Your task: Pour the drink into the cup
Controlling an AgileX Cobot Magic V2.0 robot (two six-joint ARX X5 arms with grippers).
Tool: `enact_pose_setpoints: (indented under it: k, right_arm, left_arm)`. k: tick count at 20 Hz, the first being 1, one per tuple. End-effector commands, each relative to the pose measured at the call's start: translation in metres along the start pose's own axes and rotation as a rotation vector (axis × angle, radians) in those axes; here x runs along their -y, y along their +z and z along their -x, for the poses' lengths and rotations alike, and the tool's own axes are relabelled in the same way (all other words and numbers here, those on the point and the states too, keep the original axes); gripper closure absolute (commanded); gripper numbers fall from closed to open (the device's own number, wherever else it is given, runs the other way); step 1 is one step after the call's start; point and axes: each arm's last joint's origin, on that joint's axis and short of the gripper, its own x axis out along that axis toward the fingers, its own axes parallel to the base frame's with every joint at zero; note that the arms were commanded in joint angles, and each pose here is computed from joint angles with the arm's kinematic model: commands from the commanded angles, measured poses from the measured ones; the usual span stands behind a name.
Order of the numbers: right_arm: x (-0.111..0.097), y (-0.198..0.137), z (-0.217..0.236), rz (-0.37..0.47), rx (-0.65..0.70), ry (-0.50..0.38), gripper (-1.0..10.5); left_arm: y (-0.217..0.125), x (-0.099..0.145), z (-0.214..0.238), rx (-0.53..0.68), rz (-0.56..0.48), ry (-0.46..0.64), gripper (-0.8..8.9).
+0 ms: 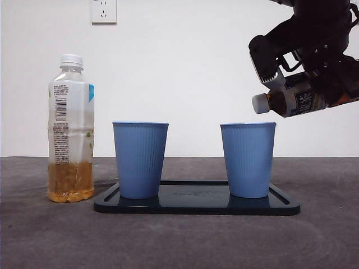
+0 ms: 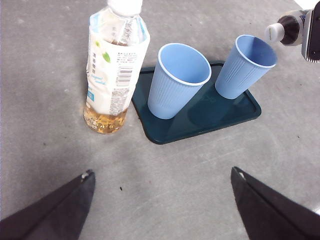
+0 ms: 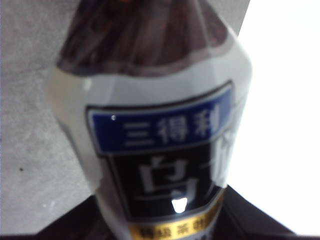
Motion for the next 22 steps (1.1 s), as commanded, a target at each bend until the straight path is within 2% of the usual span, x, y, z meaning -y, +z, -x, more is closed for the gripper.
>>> enact_pose_setpoints:
  k: [1,4,6,9,10,11,12,13,15,22]
  right_arm:
    - [0.014,0.001,0.008,-0.142,0.009,-0.055,8.9]
    - [0.020,-0.007,0.018,-0.281,0.088,-0.044,8.9]
    - [0.027,-0.020,0.029,-0.445,0.174,-0.025,8.9]
    - [0.038,-0.047,0.042,-0.783,0.333,0.076,8.9]
    - [0.041,-0.058,0.045,-0.916,0.385,0.135,8.9]
    - [0.042,-0.067,0.046,-1.056,0.457,0.234,8.9]
    - [0.043,-0.075,0.046,-1.132,0.529,0.312,8.9]
    - [0.043,-0.080,0.044,-1.170,0.577,0.353,8.9]
    - [0.040,-0.086,0.038,-1.244,0.650,0.375,9.1]
    - [-0.001,-0.084,-0.003,-1.436,0.751,0.367,9.1]
  left_arm:
    - [0.005,0.002,0.004,0.019,-0.022,-0.005,3.75]
    - [0.005,0.002,0.004,0.018,-0.022,-0.005,3.75]
    - [0.005,0.002,0.004,0.018,-0.022,-0.005,3.75]
    - [0.005,0.002,0.004,0.018,-0.022,-0.005,3.75]
    - [0.005,0.002,0.004,0.018,-0.022,-0.005,3.75]
    - [0.005,0.002,0.004,0.018,-0.021,-0.005,3.75]
    - [0.005,0.002,0.004,0.018,-0.021,-0.005,3.75]
    - [0.005,0.002,0.004,0.018,-0.021,-0.005,3.75]
    - [0.005,0.002,0.004,0.018,-0.021,-0.005,3.75]
    - [0.005,0.002,0.004,0.018,-0.021,-0.005,3.75]
